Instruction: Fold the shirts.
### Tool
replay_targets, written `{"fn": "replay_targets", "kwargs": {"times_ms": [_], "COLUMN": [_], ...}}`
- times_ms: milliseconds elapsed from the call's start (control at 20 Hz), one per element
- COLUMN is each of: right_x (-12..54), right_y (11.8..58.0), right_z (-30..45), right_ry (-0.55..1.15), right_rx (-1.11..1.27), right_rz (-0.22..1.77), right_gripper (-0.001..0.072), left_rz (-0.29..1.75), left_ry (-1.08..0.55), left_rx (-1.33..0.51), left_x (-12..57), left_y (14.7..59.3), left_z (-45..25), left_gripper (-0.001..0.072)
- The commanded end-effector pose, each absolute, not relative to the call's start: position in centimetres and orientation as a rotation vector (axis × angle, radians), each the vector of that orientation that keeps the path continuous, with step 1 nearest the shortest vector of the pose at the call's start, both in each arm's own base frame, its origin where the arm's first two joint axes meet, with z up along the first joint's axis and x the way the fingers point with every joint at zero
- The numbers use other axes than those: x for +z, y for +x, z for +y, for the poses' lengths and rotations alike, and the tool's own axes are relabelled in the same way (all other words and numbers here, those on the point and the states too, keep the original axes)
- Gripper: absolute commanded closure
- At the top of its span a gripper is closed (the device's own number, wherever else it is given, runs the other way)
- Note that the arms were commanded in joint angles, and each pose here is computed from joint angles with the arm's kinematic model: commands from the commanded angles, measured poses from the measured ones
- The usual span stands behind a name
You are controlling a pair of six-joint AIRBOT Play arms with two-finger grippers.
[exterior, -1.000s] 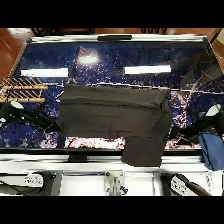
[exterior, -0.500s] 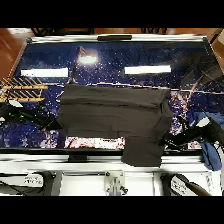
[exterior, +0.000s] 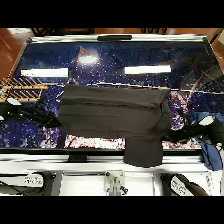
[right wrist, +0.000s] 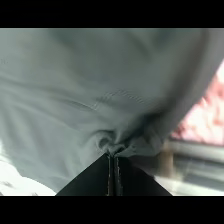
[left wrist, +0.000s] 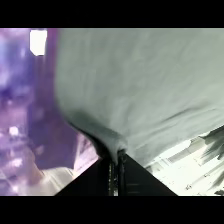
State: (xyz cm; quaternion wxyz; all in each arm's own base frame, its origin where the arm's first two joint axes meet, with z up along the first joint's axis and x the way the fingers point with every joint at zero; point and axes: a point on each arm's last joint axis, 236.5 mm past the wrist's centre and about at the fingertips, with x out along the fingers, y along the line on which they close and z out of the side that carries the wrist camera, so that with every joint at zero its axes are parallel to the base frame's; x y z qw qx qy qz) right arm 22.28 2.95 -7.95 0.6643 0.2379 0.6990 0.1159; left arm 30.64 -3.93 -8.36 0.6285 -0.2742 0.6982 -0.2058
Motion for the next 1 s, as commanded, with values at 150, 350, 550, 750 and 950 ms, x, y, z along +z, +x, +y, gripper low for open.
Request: {"fn": "replay_targets", "kwargs": {"times_ms": [150, 350, 550, 750, 950], "right_x": [1.0, 1.6, 0.7, -1.7, -4.6], "right_y": [33.0, 39.2, 47.3, 51.4, 53.0], "right_z": [-0.3, -1.4, -1.8, -3.4, -3.3], "right_ry": [0.435, 0.399, 0.29, 0.293, 0.347], "right_rx": [0.215, 0.212, 0.147, 0.094, 0.074], "right_rz": [1.214, 1.166, 1.079, 1.069, 1.081], "right_gripper": [0.0642, 0.0642, 0.0642, 0.0641, 0.0641], "left_rz": [1.32, 1.152, 1.141, 1.161, 1.166], "left_ry": [-0.467, -0.408, -0.469, -0.576, -0.633], "left_rx": [-0.446, -0.409, -0.376, -0.299, -0.296], "left_x": [-1.7, 1.6, 0.9, -1.9, -5.0], "left_y": [40.0, 48.0, 53.0, 55.3, 56.5], "left_z": [-1.6, -2.7, -3.6, -1.8, -3.0], "left_gripper": [0.0678, 0.0678, 0.0676, 0.0676, 0.0676]}}
